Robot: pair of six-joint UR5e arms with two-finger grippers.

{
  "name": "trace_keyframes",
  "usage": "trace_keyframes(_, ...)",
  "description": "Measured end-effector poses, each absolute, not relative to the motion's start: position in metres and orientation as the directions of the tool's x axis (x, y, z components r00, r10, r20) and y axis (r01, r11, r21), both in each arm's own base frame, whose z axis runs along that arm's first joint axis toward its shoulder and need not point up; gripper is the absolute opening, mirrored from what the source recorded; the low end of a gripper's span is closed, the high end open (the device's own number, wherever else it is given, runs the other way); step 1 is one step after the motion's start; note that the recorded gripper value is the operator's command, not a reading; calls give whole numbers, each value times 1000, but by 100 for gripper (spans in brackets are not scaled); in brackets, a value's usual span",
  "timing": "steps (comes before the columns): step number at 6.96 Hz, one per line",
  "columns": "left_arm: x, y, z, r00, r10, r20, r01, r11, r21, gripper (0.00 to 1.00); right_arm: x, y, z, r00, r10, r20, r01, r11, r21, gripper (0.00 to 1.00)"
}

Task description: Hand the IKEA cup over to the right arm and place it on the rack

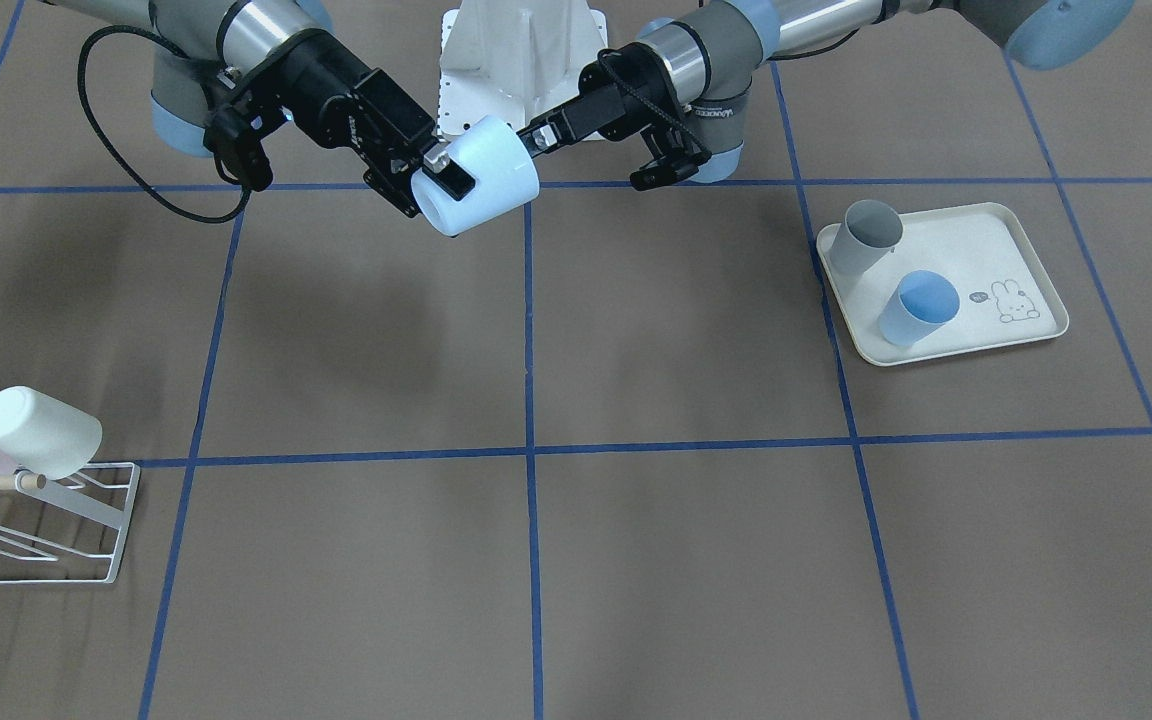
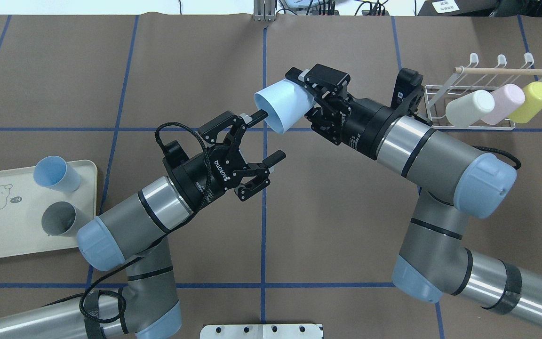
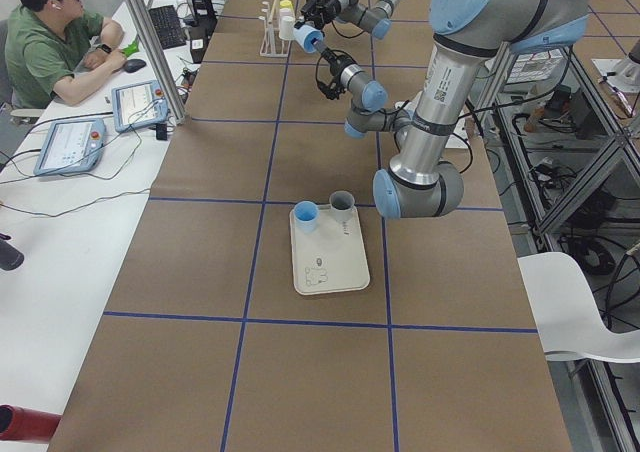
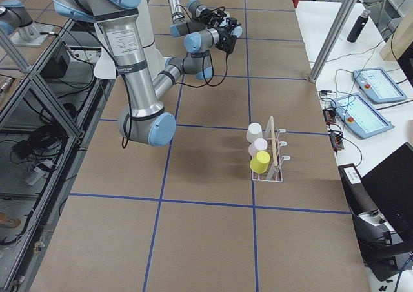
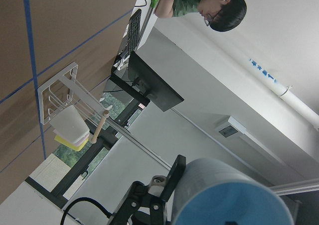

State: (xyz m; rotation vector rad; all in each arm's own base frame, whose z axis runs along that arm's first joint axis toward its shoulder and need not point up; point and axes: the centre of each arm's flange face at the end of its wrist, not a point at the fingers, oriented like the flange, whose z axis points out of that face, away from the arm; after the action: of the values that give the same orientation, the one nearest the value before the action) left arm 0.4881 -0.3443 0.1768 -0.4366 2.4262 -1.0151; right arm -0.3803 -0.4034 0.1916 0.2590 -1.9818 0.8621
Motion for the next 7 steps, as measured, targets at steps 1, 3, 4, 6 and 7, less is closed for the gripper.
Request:
trace_keyframes(1, 486, -346, 177, -842, -428, -328, -74, 694, -716, 100, -366, -421, 196, -520, 139, 842, -547, 703, -454, 0)
trace_keyframes(3, 482, -357, 187, -823, -315, -473, 89, 750, -655, 100, -340, -460, 211, -345, 100, 933, -705, 629, -328, 0)
trace_keyframes(4, 474, -376, 203, -763, -270, -588, 195, 770, -607, 100, -331, -475, 223, -213, 78, 974, -780, 586, -217, 0)
trace_keyframes(6, 419, -447, 230, -573, -264, -776, 342, 784, -519, 100, -304, -510, 246, 74, 88, 993, -883, 469, 24, 0)
trace_keyframes(7, 376, -485, 232, -469, -296, -832, 387, 777, -495, 100, -285, -528, 256, 222, 112, 969, -892, 424, 155, 0)
